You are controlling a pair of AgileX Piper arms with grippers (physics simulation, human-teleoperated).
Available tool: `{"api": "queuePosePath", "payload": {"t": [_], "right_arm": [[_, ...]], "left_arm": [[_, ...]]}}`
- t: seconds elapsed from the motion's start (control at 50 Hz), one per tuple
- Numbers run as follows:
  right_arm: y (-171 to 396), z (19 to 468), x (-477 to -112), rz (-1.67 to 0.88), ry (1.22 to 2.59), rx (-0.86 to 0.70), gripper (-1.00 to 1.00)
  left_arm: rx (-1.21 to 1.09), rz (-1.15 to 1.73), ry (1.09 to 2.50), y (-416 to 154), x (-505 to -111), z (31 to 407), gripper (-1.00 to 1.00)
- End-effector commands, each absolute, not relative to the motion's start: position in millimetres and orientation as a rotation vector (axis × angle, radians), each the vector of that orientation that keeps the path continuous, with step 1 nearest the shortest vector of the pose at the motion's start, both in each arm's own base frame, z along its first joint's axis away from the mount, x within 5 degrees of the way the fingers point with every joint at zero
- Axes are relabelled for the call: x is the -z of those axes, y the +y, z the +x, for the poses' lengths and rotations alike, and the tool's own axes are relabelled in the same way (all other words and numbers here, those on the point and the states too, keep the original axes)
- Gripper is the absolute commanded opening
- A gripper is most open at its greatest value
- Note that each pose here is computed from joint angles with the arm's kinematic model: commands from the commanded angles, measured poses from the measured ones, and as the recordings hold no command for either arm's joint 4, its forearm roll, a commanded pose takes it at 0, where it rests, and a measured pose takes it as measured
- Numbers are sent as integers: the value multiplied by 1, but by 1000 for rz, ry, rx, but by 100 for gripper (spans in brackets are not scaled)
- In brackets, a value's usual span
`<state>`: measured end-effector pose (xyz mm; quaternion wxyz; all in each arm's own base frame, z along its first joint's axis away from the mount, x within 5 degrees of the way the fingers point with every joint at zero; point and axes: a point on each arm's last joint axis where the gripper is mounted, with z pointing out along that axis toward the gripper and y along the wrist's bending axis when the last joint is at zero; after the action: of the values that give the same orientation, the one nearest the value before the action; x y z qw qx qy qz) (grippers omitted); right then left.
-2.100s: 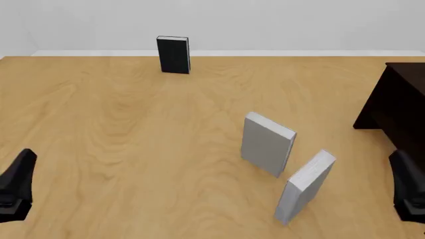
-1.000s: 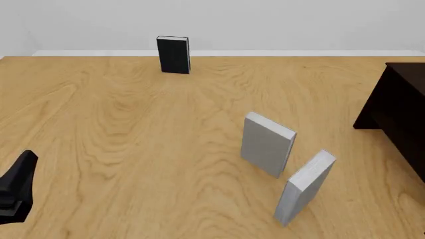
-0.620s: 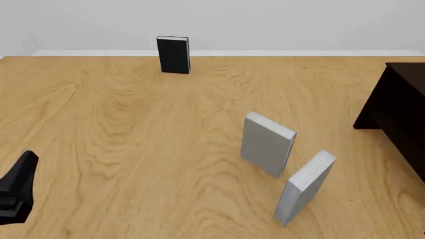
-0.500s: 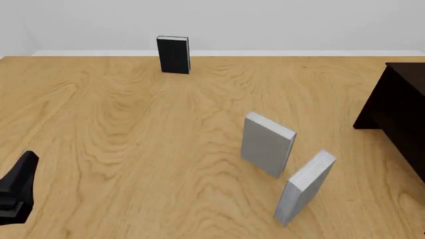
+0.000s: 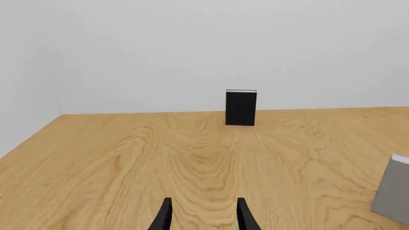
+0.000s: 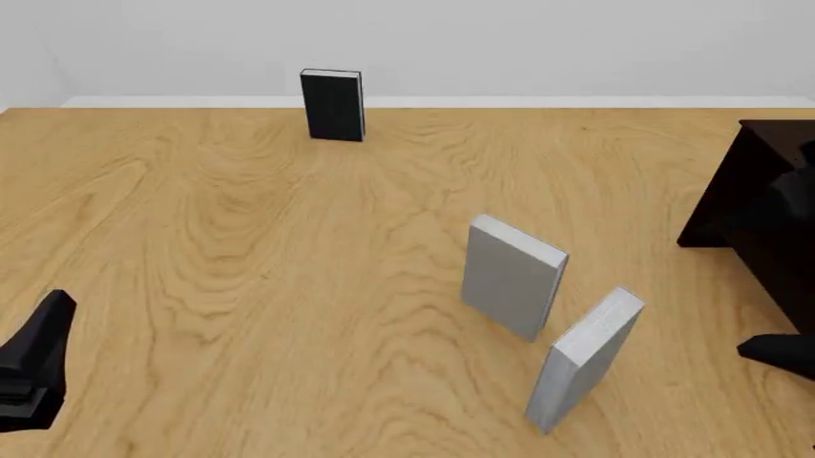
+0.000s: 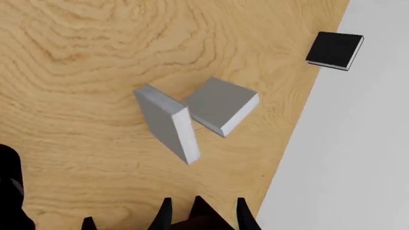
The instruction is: Pick up the book on the right and place it on the cabinet shelf.
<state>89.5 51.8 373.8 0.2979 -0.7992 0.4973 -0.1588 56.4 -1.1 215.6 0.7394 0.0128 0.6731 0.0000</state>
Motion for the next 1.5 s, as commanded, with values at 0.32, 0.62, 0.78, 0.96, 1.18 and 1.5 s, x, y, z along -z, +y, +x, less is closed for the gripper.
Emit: {"api": "queuePosePath", "payload": {"t": [0.32, 0.62, 0.78, 0.96, 1.18, 1.5], "right_arm": [[64, 107, -365, -2244, 1289, 391, 100], [75, 113, -358, -2301, 1272, 344, 100], [80, 114, -354, -2321, 1270, 320, 100], [84, 115, -349, -2342, 1280, 293, 100], [82, 116, -344, -2360, 1284, 298, 100], [94, 120, -344, -2381, 1276, 261, 100]], "left_arm": [[-2, 36, 1477, -1, -215, 56, 100], [-1, 40, 1478, -1, -215, 56, 100], [-2, 45, 1479, -2, -214, 57, 100], [-1, 45, 1479, -2, -214, 57, 100], [0, 44, 1480, -2, -214, 57, 100], [0, 48, 1481, -2, -214, 57, 100]]}}
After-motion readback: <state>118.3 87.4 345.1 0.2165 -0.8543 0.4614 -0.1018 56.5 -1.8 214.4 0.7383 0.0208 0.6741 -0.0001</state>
